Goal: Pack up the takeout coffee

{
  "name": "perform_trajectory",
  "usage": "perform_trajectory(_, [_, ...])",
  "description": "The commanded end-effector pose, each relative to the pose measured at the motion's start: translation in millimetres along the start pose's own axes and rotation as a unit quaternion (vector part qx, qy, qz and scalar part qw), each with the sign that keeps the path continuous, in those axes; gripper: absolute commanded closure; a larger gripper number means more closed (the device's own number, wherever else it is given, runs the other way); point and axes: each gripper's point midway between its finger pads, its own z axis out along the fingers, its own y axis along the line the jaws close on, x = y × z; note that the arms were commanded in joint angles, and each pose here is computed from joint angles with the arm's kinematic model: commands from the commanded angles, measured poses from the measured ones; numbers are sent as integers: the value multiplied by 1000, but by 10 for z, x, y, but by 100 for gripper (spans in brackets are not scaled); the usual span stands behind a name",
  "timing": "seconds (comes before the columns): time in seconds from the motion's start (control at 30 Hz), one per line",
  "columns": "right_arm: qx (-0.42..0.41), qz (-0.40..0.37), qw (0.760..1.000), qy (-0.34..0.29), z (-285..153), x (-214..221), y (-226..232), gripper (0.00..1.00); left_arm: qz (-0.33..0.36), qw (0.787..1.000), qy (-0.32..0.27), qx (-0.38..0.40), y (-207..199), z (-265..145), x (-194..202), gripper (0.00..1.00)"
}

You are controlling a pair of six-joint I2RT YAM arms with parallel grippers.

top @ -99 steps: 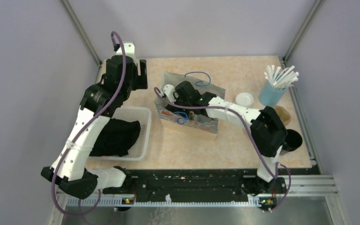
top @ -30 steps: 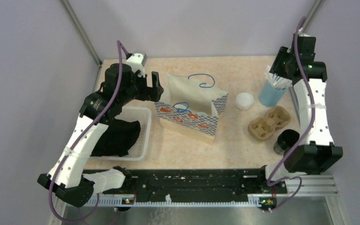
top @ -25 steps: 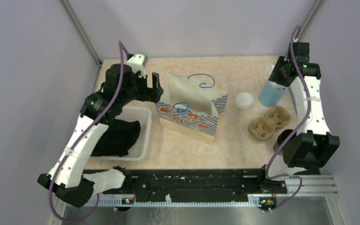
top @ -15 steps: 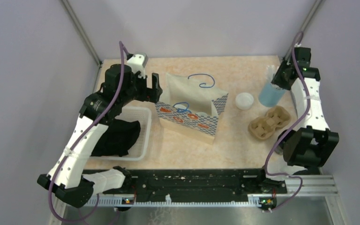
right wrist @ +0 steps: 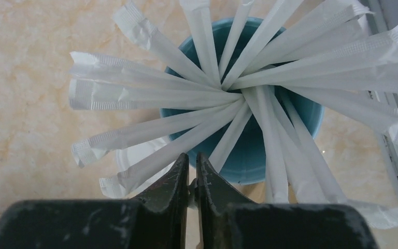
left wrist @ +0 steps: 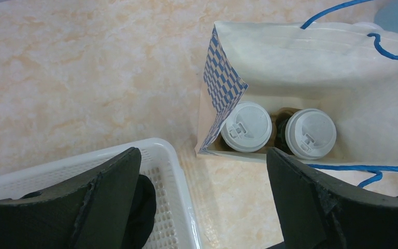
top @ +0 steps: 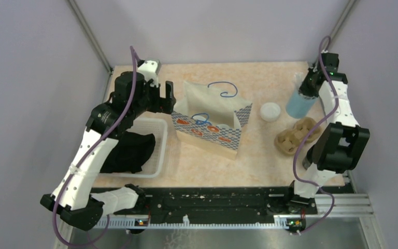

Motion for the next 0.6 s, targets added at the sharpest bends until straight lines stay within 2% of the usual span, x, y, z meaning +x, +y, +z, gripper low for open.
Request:
perform_trajectory(0.0, [-21, 9, 999, -34, -219, -329, 98, 94, -2, 999, -37, -9, 42, -189, -221, 3])
perform_trajectory(0.13, [-24, 15, 998, -50, -677, -422, 133, 100, -3, 999, -45, -15, 67, -231, -270, 3])
perform_trajectory(0.27, [-47, 24, 993, -107, -1325, -605, 217, 100, -1, 998, -55, -24, 94, -247, -347, 3])
perform_trajectory(0.4, [-110, 21, 981, -159, -1985, -712, 420, 100, -22, 998, -64, -15, 47, -274, -427, 3])
perform_trajectory(0.5, [-238, -11, 948, -211, -2570, -761, 830, 100, -50, 996, -73, -7, 6, -314, -483, 3])
perform_trajectory(0.57, [-360, -34, 904, -228, -2992, -700, 1194, 100, -65, 995, -77, 2, -35, -335, -521, 3])
